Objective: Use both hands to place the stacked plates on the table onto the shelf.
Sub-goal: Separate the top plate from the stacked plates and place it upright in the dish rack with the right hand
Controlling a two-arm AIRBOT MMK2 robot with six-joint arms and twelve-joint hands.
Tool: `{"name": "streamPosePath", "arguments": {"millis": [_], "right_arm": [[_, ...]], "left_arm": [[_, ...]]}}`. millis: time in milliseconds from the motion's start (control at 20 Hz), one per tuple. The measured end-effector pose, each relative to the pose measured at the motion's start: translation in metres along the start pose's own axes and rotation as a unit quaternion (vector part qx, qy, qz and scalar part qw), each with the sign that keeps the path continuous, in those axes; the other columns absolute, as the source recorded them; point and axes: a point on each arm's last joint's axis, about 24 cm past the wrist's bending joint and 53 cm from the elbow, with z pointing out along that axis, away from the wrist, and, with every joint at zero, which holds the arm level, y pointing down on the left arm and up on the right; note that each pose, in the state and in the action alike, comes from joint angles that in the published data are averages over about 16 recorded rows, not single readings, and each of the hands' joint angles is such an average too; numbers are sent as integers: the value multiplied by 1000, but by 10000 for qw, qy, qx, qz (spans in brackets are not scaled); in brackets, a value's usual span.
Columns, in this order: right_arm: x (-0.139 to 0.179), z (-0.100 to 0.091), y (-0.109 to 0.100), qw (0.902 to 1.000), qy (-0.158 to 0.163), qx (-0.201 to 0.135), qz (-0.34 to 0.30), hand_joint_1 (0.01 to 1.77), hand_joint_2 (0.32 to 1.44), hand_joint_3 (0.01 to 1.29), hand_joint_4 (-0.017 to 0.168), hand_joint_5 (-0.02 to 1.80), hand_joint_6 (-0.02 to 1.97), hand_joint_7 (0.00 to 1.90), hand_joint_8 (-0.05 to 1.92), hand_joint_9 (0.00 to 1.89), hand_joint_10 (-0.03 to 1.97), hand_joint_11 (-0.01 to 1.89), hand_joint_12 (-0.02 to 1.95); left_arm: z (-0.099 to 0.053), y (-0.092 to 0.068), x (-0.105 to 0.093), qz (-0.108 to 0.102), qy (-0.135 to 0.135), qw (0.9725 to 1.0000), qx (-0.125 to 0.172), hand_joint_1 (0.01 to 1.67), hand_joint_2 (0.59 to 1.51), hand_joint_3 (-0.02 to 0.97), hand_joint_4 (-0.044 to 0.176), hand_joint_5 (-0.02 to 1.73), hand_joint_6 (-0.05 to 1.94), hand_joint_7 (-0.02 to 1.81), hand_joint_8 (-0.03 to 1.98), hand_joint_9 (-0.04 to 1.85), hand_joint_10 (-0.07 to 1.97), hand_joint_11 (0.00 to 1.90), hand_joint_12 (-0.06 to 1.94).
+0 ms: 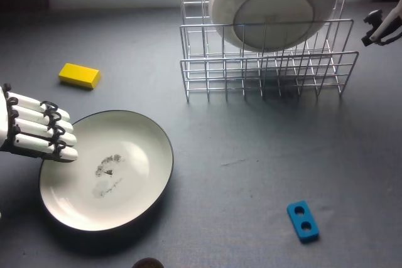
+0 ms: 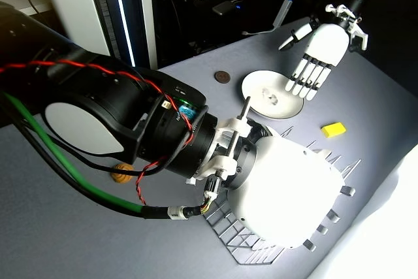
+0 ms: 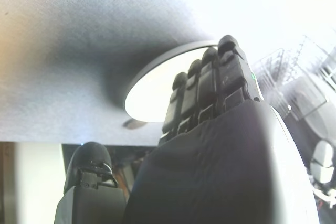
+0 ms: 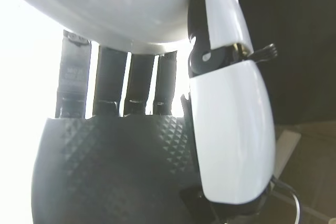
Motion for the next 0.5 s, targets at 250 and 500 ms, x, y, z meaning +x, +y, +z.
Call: {"name": "streamPosePath", "arguments": {"millis": [250,500], "right_arm": [[3,1,-9,10000,18,58,-24,1217,1028,15,-2,946,920,1110,789,1240,20,850,979],[4,1,-14,10000,27,85,-44,1217,1029,15,-2,947,918,1103,798,1244,20,863,994]], "left_arm": [[0,0,0,0,0,10000,0,15,1105,22,2,20,3,17,8,15,-4,13,11],[0,0,0,1,0,10000,0,15,1107,21,2,20,3,17,8,15,-3,13,11]]}}
